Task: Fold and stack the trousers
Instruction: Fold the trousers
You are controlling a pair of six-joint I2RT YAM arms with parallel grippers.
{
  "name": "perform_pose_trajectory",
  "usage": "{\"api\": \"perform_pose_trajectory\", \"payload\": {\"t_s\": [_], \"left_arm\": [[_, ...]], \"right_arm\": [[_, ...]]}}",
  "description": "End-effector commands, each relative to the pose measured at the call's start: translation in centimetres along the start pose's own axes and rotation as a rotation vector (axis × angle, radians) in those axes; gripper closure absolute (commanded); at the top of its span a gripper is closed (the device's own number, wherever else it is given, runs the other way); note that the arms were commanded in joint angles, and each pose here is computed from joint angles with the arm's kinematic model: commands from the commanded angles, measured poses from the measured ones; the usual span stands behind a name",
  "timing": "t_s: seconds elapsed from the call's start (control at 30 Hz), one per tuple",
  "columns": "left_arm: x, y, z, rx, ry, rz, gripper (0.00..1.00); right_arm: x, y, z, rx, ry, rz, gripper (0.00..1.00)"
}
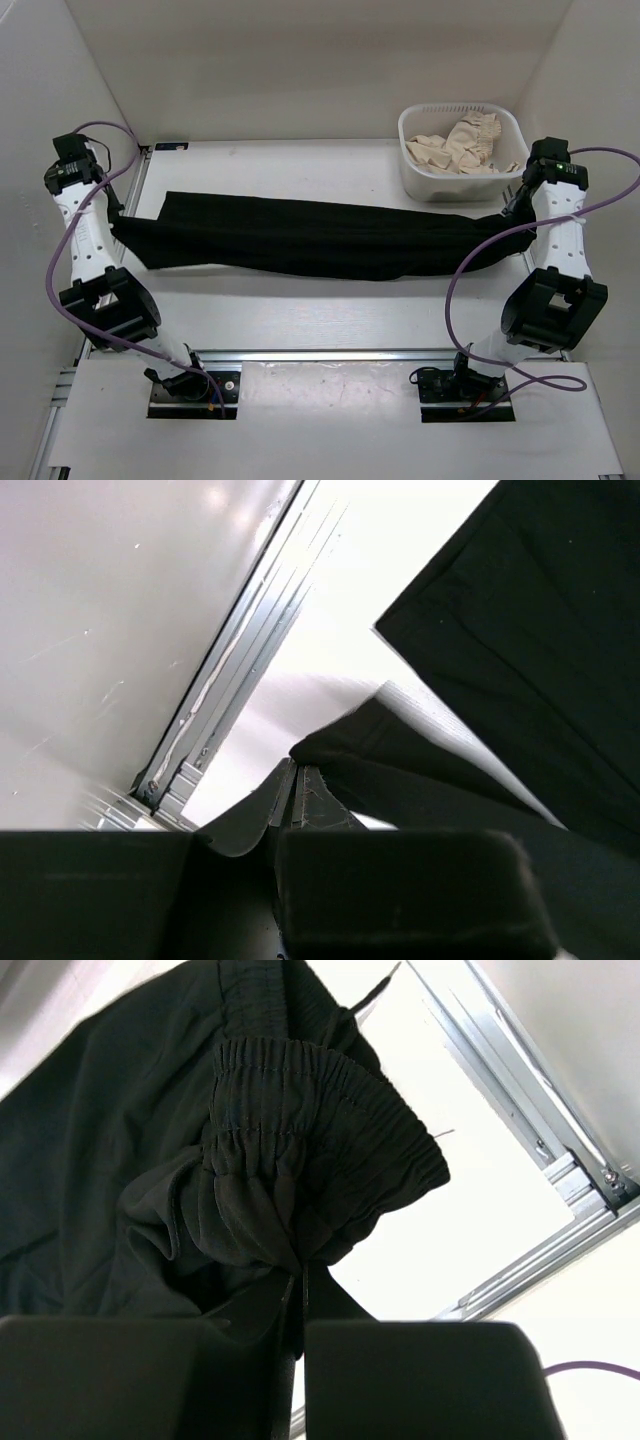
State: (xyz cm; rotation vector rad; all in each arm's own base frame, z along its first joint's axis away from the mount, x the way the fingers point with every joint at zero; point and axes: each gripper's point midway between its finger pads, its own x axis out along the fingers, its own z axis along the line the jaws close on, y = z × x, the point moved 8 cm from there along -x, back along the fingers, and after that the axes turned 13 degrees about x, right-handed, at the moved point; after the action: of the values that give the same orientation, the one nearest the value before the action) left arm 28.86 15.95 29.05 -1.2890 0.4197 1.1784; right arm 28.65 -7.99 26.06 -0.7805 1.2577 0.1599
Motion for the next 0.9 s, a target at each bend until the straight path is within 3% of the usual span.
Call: {"api": "perform_pose_trajectory", "payload": {"t_s": [0.0, 0.23, 0.37, 0.5, 0.7, 0.87], "left_arm": [[-1.2, -0.9, 0.4, -0.014, -0.004, -0.063, 0.85], [0.5, -2.0, -0.8, 0.022, 0.013, -0.02, 0.85], [4.5, -4.4, -2.3, 0.056, 0.038, 0.026, 0.85], [7.3, -8.2, -3.4, 0.076, 0.0, -0.006, 0.85], [13.1, -8.5, -7.3, 0.151, 0.01, 0.087, 0.85], [16.2, -8.9, -9.1, 0.173, 0.002, 0.095, 0.85]], "right_arm": [[-0.9, 0.3, -0.7, -0.031, -0.002, -0.009, 1.0], [-0.5, 0.5, -0.6, -0.042, -0.007, 0.004, 1.0], [0.9, -0.3, 0.6, -0.056, -0.012, 0.043, 1.0], [4.2, -1.4, 2.2, -0.067, 0.021, 0.09, 1.0], [8.7, -2.7, 4.5, -0.088, 0.043, 0.156, 1.0], [11.2, -3.1, 5.4, -0.097, 0.078, 0.187, 1.0]]}}
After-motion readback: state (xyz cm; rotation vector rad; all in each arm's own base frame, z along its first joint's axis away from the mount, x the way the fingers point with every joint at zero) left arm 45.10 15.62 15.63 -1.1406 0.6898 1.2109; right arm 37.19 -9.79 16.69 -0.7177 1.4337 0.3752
